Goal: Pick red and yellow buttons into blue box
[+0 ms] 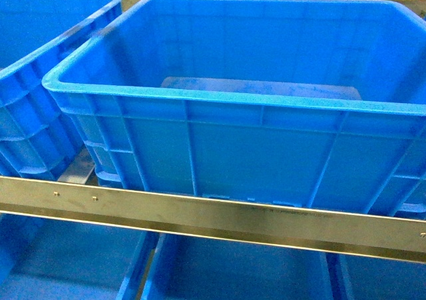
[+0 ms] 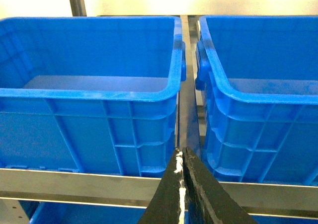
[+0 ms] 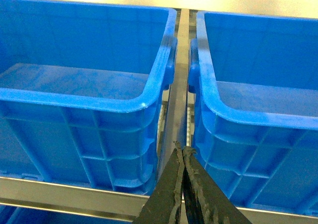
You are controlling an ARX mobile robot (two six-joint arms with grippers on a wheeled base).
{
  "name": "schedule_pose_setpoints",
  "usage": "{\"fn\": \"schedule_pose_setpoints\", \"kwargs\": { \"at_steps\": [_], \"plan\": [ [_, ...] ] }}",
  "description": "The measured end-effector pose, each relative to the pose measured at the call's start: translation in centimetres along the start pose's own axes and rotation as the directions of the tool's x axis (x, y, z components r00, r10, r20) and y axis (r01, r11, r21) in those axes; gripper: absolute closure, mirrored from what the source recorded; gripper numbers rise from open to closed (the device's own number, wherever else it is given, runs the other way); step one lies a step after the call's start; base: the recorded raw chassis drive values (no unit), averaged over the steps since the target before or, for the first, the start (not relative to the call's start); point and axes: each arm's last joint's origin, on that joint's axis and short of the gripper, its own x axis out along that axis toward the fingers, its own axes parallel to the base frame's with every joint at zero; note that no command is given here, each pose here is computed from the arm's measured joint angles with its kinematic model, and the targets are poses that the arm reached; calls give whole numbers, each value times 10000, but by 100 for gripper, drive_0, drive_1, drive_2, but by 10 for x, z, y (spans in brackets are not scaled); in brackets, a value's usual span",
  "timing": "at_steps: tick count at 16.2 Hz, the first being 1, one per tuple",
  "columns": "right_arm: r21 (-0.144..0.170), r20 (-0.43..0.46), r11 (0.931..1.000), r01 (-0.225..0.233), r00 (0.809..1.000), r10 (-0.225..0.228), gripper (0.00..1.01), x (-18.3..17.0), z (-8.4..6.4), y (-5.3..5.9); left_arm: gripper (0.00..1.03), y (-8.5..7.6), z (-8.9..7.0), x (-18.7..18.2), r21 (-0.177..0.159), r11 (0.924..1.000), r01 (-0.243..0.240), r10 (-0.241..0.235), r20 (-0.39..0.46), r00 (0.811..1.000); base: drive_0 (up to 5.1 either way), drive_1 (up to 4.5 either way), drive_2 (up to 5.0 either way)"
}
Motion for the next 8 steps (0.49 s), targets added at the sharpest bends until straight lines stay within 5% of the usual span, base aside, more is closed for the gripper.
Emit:
{"fn": "schedule_pose_setpoints", "kwargs": {
  "at_steps": [8],
  "plan": [
    [4,168,10000,6,9999,-6,99,-16,5,0,101,0,6,-15,0,10000,4,-4,179,9998,0,0,0]
  ]
}}
